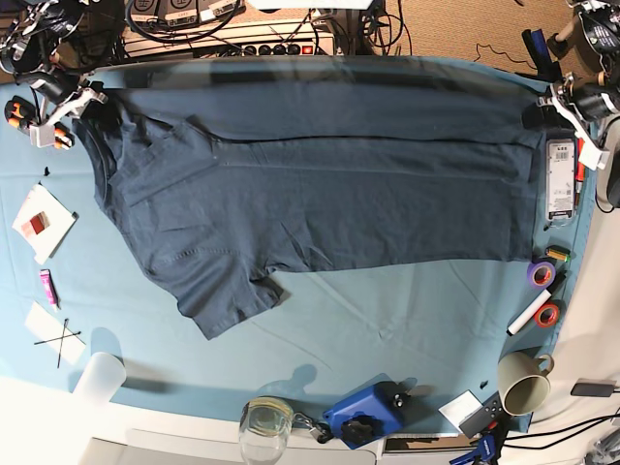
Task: Fold the T-shirt properly
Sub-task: 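Pull the folded edge back toward the robot with both grippers, then reach the right gripper to the sleeve and hem corner and grasp it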
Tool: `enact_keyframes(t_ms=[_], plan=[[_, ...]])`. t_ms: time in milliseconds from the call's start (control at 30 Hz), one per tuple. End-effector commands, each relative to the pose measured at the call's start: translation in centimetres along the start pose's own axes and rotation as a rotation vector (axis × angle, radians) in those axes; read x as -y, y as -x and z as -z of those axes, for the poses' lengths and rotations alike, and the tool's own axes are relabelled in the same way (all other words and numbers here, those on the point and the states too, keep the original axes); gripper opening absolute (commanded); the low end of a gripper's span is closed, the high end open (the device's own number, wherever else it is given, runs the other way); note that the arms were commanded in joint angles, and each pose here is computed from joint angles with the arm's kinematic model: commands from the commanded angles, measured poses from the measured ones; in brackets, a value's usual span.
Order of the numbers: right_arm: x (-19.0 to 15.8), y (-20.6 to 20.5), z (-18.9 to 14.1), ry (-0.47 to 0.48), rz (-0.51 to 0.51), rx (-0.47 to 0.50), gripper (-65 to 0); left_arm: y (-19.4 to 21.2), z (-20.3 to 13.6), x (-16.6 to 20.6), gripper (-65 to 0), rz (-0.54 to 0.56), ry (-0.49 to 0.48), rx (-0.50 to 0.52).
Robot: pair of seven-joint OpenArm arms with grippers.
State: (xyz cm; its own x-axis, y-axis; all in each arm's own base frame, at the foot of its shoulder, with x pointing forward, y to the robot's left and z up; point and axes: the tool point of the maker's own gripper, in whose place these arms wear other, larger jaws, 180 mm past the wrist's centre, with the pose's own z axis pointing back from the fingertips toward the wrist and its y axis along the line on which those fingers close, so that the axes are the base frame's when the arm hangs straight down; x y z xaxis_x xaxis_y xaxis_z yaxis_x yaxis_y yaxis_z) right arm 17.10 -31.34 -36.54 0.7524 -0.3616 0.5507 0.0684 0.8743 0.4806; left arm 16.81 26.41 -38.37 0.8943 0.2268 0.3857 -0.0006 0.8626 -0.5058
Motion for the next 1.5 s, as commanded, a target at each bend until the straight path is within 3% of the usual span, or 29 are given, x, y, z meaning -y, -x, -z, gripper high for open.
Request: enact_keyframes(t_ms=[0,300,367,433,533,700,933,1067,1233,1333,1467], plan=[[0.1,-1.6,-0.7,0.007,-0.031,0.041,-65.0,-0.8,-0.9,-0.4,-65.0,0.022,-0.022,0.014],[0.1,-1.6,-0.7,0.007,-0.031,0.041,-65.0,0.1,-1.0,-0.6,-65.0,0.018,-0.026,-0.007],[0.1,-1.6,-0.7,0.007,-0.031,0.041,-63.3,0.0,-1.0,-0.3,-54.2,0.016,-0.01,0.003],[-0.2,-1.8,-0.8,-0.007,-0.029,0.053,-54.3,-0.3,-1.0,0.0,-42.3,0.013,0.01,0.015],[-0.6,-2.4,-0.9,-0.029,-0.032,0.074,-48.7,-0.5,-1.1,0.4,-33.9,0.017,0.022,0.026],[-1.1,-5.3,-2.4,-0.075,-0.078,0.133,-48.7,-1.6,-1.8,1.0,-34.0,0.065,0.009,0.052],[-1.5,-10.1,-4.5,-0.09,-0.129,0.267,-48.7,-5.4,-3.6,2.9,-34.0,0.201,-0.04,0.19],[-1.1,-11.1,-4.9,-0.061,-0.161,0.264,-48.7,-6.0,-4.1,3.8,-34.0,0.293,-0.059,0.202],[-0.1,-13.2,-4.3,0.029,-0.201,0.265,-48.2,-7.5,-4.2,4.5,-34.0,0.299,-0.049,0.28],[0.3,-14.8,-3.3,0.1,-0.247,0.252,-42.0,-8.3,-3.9,4.4,-34.0,0.29,-0.069,0.307],[-0.9,-17.3,-1.1,0.132,-0.34,0.251,-41.5,-9.5,-4.0,4.3,-34.0,0.287,-0.091,0.345]])
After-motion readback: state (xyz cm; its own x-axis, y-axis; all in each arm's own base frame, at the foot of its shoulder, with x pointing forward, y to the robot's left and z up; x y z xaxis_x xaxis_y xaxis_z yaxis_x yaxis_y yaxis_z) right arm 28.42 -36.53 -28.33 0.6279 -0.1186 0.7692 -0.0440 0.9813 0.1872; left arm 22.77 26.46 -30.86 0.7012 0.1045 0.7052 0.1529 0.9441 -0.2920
